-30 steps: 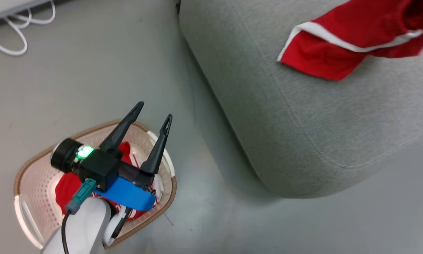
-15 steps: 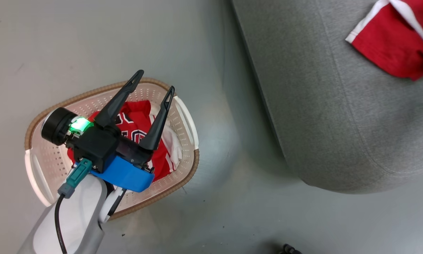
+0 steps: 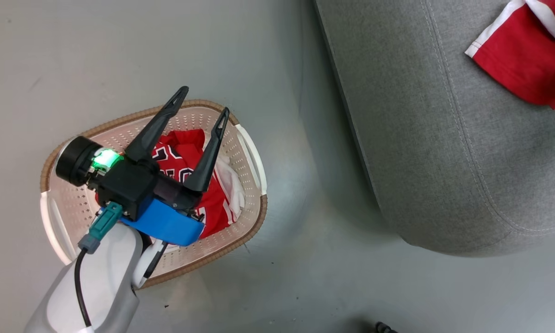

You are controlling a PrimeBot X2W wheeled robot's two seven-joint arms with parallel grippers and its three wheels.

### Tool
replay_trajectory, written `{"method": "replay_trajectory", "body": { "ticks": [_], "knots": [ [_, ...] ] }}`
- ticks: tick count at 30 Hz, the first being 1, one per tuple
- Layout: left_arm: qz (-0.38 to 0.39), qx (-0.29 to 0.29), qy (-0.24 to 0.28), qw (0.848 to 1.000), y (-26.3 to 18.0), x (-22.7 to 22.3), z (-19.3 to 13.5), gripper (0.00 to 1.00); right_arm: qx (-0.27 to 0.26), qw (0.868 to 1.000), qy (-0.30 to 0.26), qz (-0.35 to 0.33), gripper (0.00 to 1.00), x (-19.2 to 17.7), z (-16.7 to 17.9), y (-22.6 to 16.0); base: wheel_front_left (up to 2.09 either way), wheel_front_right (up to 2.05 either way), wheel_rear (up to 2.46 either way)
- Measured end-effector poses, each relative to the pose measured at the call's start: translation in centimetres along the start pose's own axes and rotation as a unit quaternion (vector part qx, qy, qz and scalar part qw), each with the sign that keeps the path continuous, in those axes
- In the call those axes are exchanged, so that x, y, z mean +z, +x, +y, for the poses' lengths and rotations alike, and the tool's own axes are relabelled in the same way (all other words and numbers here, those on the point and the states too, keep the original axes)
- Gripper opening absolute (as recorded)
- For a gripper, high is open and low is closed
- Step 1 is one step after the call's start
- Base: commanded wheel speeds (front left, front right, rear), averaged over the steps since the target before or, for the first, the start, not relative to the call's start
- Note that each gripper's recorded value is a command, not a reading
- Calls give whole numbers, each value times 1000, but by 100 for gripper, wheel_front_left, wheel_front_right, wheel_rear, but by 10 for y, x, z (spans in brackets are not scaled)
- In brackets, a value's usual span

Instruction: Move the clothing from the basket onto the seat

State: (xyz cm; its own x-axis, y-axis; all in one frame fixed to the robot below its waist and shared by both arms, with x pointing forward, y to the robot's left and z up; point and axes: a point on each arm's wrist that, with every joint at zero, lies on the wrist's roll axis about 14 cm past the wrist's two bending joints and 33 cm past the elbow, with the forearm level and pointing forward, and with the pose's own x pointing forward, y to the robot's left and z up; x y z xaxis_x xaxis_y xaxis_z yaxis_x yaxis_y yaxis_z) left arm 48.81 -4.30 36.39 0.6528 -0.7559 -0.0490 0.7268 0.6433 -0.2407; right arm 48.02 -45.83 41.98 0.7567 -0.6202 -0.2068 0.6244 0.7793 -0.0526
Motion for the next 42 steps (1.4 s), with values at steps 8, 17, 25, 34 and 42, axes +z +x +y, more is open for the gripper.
{"method": "replay_trajectory", "body": {
  "ticks": [8, 17, 25, 34, 42],
  "knots": [
    [0, 19, 1, 1000, -7, 13, -1, 100, 43, 998, -44, 9, 100, 0, 15, -13, 0, 0, 0],
    [-24, 59, -8, 998, -28, 47, -11, 100, 91, 995, -47, -15, 100, 18, 29, -45, 0, 0, 0],
    [-29, 109, -13, 994, -65, 66, -18, 100, 137, 989, -20, -50, 100, 34, 42, -87, 0, 0, 0],
    [-54, 188, -11, 981, -121, 88, -11, 100, 203, 976, -18, -81, 100, 40, 71, -136, 0, 0, 0],
    [-70, 242, -7, 968, -166, 97, -5, 100, 276, 954, 12, -116, 100, 58, 118, -185, 0, 0, 0]
  ]
}}
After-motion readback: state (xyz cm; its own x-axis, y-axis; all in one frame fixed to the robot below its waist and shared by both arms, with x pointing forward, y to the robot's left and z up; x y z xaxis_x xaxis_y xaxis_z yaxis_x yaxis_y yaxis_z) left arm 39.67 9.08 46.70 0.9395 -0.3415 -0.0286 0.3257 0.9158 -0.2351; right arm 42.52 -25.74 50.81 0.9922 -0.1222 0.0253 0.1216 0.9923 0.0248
